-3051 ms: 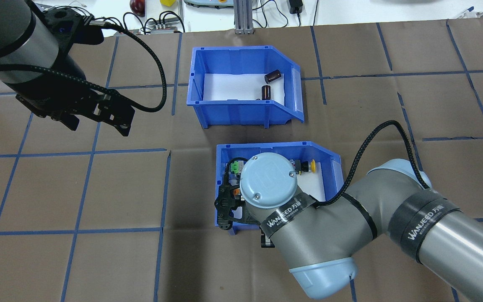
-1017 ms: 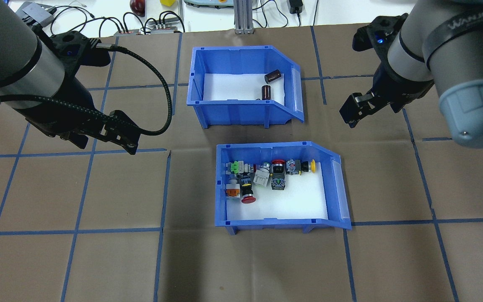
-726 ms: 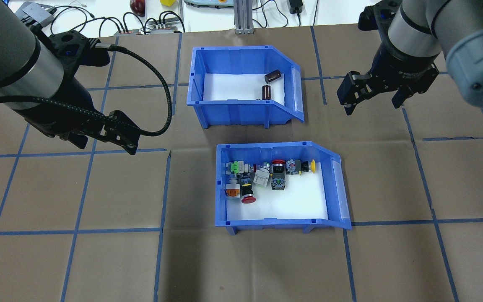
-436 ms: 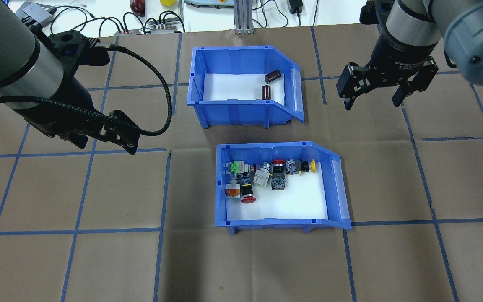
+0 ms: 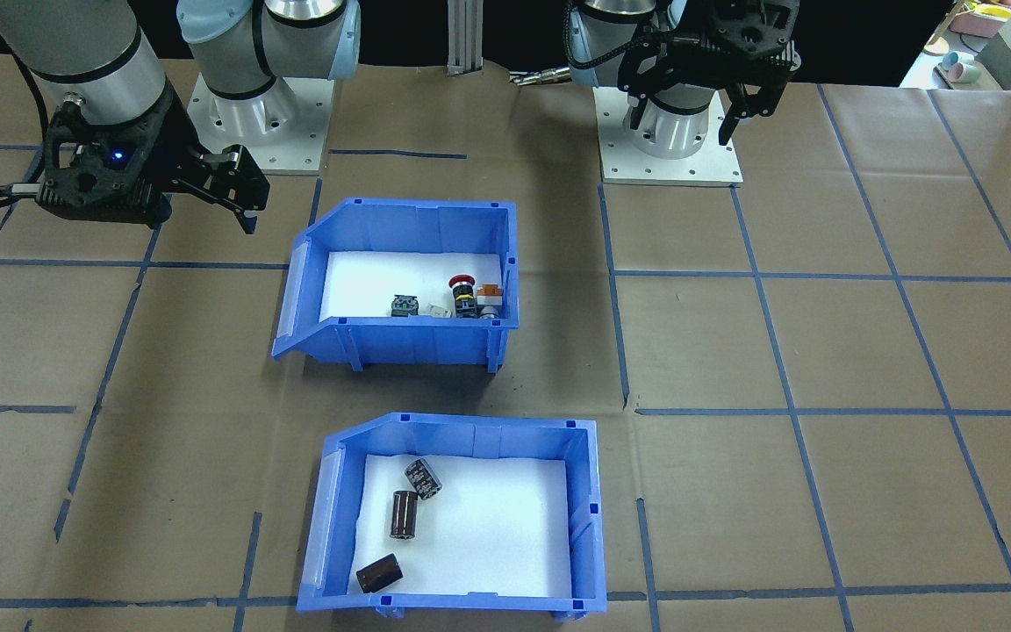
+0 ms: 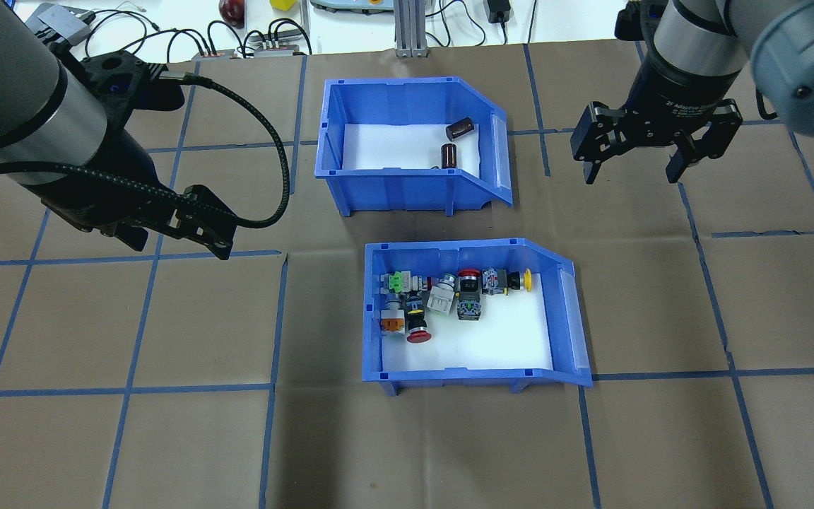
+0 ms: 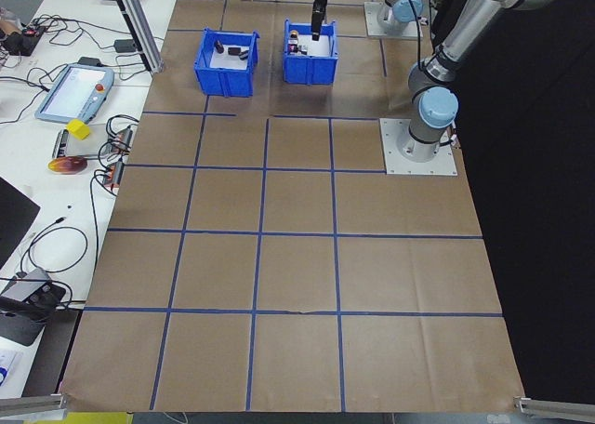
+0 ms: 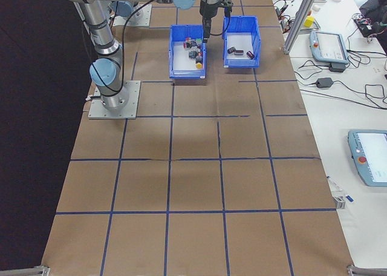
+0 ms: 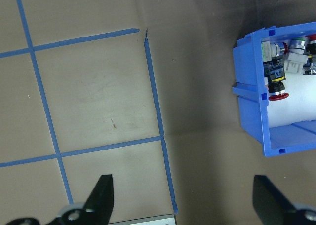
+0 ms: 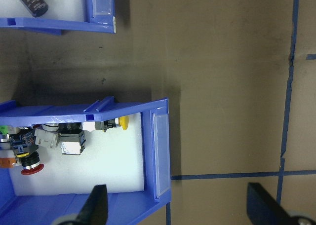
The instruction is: Place battery box in front
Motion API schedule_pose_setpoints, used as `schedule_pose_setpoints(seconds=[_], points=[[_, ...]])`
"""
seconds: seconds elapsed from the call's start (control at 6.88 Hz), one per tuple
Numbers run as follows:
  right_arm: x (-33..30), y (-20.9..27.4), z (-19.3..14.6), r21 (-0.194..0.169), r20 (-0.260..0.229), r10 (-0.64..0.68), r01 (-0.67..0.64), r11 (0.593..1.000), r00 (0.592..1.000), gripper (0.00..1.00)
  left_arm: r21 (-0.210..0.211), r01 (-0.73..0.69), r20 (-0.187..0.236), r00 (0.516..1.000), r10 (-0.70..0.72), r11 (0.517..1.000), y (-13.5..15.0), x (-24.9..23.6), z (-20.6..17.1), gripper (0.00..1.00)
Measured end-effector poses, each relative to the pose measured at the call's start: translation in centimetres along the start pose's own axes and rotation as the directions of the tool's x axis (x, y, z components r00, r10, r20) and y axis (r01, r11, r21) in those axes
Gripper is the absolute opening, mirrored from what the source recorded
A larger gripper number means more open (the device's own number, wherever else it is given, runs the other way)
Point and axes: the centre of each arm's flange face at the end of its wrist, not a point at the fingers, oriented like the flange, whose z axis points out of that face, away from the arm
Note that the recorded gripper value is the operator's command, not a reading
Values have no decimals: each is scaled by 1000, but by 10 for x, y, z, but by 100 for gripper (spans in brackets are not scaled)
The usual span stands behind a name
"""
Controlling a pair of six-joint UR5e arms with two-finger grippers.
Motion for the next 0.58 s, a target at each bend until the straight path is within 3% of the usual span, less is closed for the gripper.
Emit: schedule_pose_setpoints(seconds=[0.58], points=[[1,0,1,-4,-4,5,-5,1000,1000,100,0,0,-1,1000,0,1000,0,0,0,100]])
